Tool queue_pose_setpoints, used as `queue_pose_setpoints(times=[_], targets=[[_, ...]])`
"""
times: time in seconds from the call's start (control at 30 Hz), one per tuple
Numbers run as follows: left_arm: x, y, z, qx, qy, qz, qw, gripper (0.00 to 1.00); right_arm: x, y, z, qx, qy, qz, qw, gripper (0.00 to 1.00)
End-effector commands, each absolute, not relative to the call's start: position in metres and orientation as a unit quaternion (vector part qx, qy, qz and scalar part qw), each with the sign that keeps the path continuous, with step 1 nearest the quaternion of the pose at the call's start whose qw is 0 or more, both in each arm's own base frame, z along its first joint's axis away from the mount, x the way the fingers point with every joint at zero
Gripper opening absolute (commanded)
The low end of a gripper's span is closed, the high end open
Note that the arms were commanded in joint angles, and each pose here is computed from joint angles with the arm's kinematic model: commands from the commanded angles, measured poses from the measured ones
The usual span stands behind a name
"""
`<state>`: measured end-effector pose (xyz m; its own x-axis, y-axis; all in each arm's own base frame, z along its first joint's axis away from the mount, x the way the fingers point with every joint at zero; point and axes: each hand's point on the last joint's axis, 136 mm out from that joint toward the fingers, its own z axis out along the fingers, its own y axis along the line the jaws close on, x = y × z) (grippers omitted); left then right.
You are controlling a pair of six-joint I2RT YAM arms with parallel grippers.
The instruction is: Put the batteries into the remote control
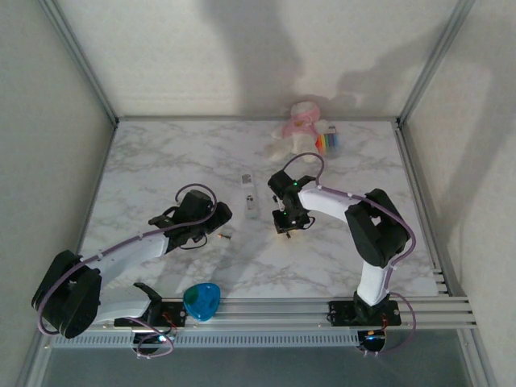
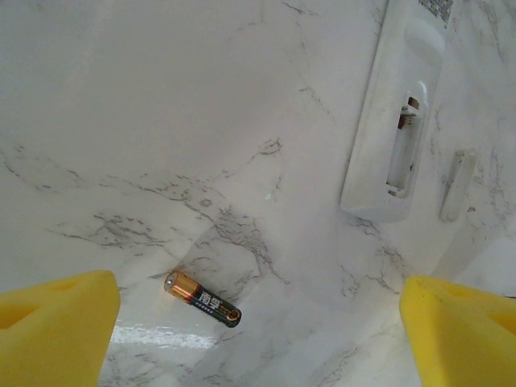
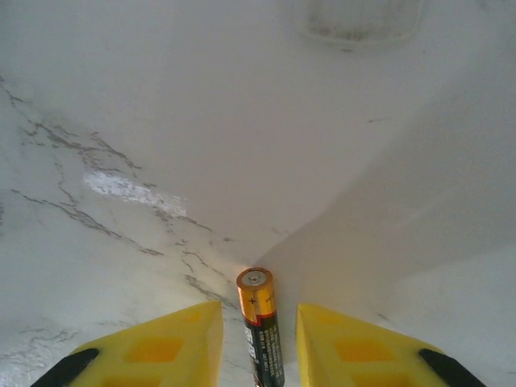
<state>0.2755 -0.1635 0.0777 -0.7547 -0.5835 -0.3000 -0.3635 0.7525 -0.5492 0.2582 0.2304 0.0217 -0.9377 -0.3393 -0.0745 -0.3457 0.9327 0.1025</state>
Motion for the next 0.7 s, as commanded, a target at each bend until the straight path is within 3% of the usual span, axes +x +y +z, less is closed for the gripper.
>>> queue_pose_setpoints(times=[0.0,0.33,0.67], targets=[[0.275,-0.1621,0.0823,-0.253,0.908,-0.23,0.244,0.9,0.2601,0.2317,0.0207,-0.19,0.981,0.04,0.025,0.3],[0.2727,-0.1607,0.0828,-0.253,0.908,-0.229,0.244,0.9,0.2577,0.2325,0.0159,-0.195,0.98,0.038,0.019,0.18],[0.2731,-0.1615,0.083,-0.252,0.907,-0.232,0.245,0.9,0.2604,0.2334,0.0188,-0.196,0.98,0.036,0.023,0.22]])
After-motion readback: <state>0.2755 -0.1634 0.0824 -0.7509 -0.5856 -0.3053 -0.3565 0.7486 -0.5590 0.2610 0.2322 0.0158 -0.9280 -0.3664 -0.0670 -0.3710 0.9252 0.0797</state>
